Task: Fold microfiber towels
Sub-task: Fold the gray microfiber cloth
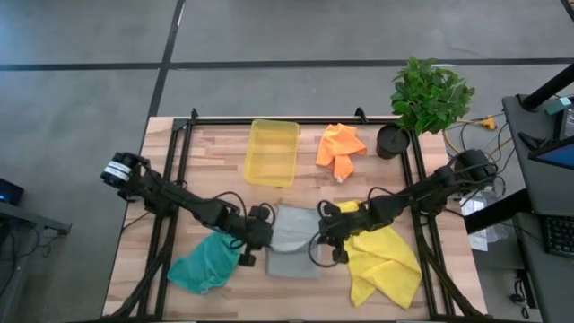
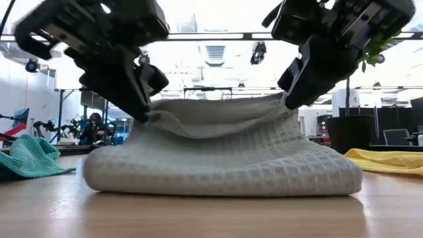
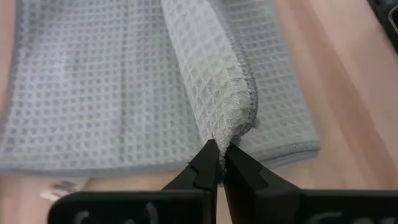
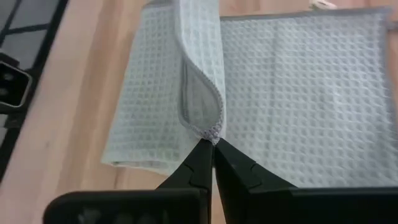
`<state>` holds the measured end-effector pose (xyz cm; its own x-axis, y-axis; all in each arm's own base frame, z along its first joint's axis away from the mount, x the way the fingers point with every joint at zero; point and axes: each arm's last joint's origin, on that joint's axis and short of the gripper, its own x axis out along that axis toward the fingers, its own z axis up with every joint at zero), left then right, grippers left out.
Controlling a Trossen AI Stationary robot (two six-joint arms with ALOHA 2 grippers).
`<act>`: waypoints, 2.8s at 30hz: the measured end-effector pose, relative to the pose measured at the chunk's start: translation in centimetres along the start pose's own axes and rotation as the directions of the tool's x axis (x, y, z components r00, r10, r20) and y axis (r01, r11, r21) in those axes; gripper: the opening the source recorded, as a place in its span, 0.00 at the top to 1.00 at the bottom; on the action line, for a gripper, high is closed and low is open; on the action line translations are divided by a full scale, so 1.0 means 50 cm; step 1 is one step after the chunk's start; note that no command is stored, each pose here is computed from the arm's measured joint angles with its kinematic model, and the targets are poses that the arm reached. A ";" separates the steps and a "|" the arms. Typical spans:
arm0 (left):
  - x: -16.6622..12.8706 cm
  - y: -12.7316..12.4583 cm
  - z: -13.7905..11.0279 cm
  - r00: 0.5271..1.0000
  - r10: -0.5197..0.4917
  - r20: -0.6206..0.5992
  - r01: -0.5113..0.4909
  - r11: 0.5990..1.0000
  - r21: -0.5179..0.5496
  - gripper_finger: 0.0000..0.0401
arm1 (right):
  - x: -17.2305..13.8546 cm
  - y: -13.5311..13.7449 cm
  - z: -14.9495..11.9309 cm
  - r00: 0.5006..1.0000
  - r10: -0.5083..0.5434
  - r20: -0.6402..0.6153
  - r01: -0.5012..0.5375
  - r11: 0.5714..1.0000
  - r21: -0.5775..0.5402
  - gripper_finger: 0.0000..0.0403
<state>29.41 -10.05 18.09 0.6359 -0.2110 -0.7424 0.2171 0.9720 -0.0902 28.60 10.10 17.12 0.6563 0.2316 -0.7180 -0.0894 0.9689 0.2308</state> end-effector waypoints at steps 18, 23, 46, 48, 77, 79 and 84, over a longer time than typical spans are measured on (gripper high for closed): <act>-0.005 0.100 0.008 0.993 0.118 0.017 -0.118 0.993 -0.012 1.00 | -0.011 -0.048 -0.004 0.993 -0.104 -0.063 0.106 0.994 0.039 0.98; -0.006 0.111 0.010 0.991 0.131 0.024 -0.132 0.991 0.008 1.00 | -0.012 -0.055 -0.008 0.988 -0.136 -0.079 0.139 0.990 0.038 0.98; 0.026 0.171 -0.005 0.955 0.297 -0.011 -0.297 0.954 -0.041 0.81 | -0.011 -0.124 -0.016 0.946 -0.288 -0.146 0.312 0.931 0.189 0.85; 0.015 0.184 -0.004 0.948 0.319 -0.014 -0.320 0.946 -0.058 0.75 | -0.018 -0.129 -0.011 0.944 -0.302 -0.131 0.324 0.924 0.205 0.81; -0.005 -0.011 0.019 0.994 -0.050 0.097 0.045 0.997 0.055 0.98 | -0.031 0.034 -0.004 0.997 -0.035 0.068 0.028 0.995 0.099 0.79; -0.006 -0.038 0.015 0.993 -0.080 0.092 0.072 0.994 0.079 0.96 | -0.018 0.051 -0.009 0.997 -0.007 0.083 -0.002 0.995 0.104 0.77; -0.007 -0.059 0.011 0.994 -0.051 0.100 0.048 0.998 0.038 0.86 | 0.030 0.080 -0.034 0.998 0.009 0.057 -0.012 0.998 0.056 0.64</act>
<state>28.95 -12.87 18.99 0.6945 -0.2700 -0.6669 0.2756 0.9560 -0.1001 27.96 14.47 15.85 0.6974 0.2349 -0.6771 -0.0553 0.9596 0.2759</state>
